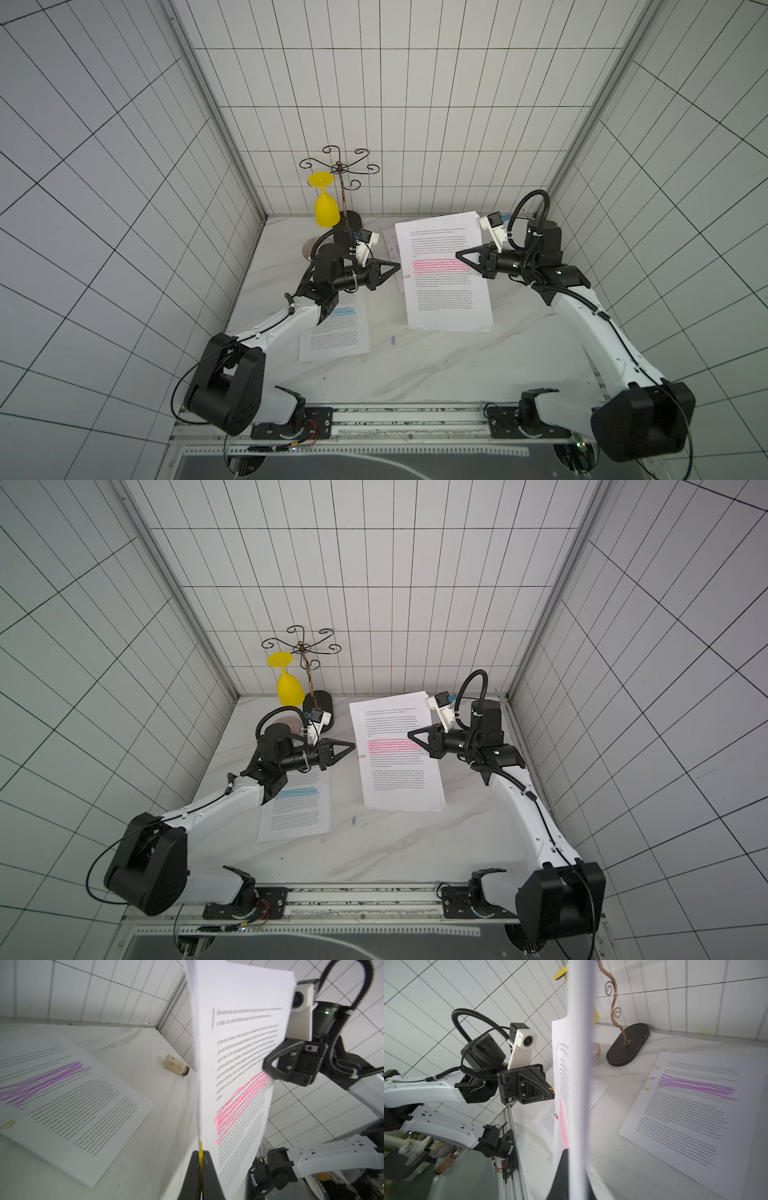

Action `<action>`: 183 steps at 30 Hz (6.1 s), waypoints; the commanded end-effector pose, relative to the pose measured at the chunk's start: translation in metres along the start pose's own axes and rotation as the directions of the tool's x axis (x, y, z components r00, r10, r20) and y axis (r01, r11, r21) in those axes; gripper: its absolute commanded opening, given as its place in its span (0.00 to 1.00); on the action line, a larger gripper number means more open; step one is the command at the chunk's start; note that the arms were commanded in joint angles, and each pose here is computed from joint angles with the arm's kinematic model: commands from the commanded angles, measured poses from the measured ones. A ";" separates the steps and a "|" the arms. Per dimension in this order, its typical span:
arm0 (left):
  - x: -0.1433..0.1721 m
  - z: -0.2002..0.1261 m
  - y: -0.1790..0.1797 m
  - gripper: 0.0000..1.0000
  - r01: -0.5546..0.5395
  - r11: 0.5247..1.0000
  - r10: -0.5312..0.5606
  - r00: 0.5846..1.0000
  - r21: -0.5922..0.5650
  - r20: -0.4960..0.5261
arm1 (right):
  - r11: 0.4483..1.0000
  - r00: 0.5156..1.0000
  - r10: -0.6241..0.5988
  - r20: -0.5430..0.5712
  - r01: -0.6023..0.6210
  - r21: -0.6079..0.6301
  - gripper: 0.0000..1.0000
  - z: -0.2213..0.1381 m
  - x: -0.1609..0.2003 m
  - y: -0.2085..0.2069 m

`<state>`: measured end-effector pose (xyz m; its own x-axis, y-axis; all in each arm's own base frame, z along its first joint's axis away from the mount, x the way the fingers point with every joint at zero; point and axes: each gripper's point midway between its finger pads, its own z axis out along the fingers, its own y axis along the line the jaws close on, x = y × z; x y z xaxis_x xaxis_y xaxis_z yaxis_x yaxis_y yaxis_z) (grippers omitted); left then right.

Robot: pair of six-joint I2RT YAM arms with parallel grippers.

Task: Unclip the paperclips from the documents
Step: Remove the paper clip from the document, then place the paper clip at the center of the board, then remove the paper clip from the document, then place the paper clip at the center of the board.

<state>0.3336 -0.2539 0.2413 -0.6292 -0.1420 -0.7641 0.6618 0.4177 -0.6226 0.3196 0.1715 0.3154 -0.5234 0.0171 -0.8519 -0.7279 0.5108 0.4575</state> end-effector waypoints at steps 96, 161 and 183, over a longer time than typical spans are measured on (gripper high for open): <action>0.015 0.027 -0.104 0.30 -0.198 0.911 0.203 0.979 0.362 0.025 | 0.946 0.990 -0.116 0.078 0.134 -0.296 0.00 -0.022 -0.006 0.093; 0.224 -0.043 0.024 0.04 -0.111 0.953 -0.077 0.812 -0.282 -0.578 | 0.999 0.995 0.004 0.101 0.001 -0.042 0.00 -0.029 0.005 0.015; 0.223 -0.035 0.051 0.51 -0.162 0.898 -0.137 0.780 -0.408 -0.611 | 0.973 0.990 0.143 0.017 -0.144 0.180 0.00 -0.027 0.028 -0.027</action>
<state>0.2005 -0.2318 0.0322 -0.8536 0.3741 -0.3625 0.5062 0.7597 -0.4081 0.3066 0.1454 0.3088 -0.5440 0.1079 -0.8321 -0.6504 0.5723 0.4994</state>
